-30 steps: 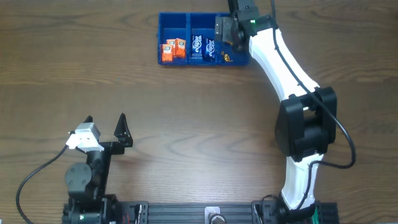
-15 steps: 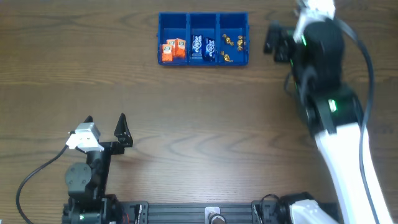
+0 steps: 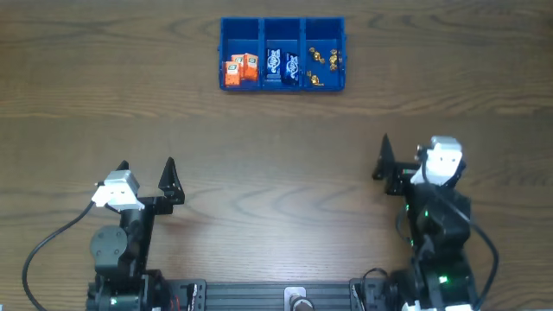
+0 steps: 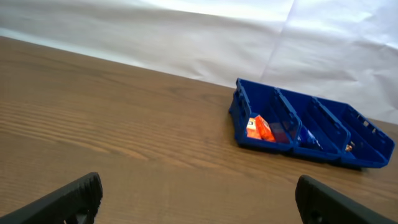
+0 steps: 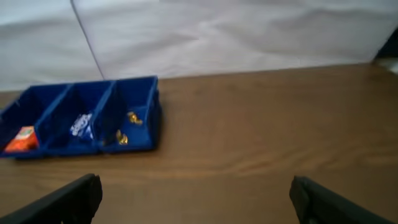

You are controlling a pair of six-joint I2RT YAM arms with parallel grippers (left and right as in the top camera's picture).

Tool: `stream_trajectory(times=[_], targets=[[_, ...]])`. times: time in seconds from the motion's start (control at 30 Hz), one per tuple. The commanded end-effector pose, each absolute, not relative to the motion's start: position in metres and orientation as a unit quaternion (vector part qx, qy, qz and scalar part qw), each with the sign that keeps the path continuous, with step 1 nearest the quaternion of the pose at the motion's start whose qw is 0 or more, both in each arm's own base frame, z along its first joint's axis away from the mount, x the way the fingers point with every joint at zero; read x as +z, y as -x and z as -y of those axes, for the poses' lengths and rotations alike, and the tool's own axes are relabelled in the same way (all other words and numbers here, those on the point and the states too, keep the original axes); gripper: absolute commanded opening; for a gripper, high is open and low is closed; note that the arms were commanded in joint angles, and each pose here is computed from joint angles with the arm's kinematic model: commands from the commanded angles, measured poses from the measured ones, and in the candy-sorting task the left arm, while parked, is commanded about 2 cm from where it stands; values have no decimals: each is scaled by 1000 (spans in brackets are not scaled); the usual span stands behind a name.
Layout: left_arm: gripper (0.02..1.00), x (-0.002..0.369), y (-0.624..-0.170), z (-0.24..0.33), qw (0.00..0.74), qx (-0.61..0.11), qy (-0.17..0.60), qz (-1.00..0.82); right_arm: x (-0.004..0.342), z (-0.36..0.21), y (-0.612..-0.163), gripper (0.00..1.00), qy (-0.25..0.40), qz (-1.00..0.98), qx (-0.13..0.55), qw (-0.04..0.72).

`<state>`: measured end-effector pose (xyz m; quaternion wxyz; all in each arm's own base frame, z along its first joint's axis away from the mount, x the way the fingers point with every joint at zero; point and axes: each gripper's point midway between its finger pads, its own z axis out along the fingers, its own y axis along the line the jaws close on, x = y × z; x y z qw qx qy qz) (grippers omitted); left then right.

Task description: Sort Candies Into Trays

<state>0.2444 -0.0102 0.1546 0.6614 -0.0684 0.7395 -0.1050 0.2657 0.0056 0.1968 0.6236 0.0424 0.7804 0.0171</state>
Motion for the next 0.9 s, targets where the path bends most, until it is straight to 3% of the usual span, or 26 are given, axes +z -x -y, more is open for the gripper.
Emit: stream_trajectory(times=[0.03,0.2,0.47,0.9], targets=[[998,139,-244,12,645,-104,60,-755,162,-4,-256,998,-35,-775,27,630],[998,139,-244,12,645,-104,60,-755,138,5,-248,998,-47,-766,16,641],[998,139,-244,12,645,-104,60,-755,149,-1,-247,998,1,-745,1,667],[998,139,-244,12,645,-104,60,-755,157,-4,-246,998,24,-732,-12,680]])
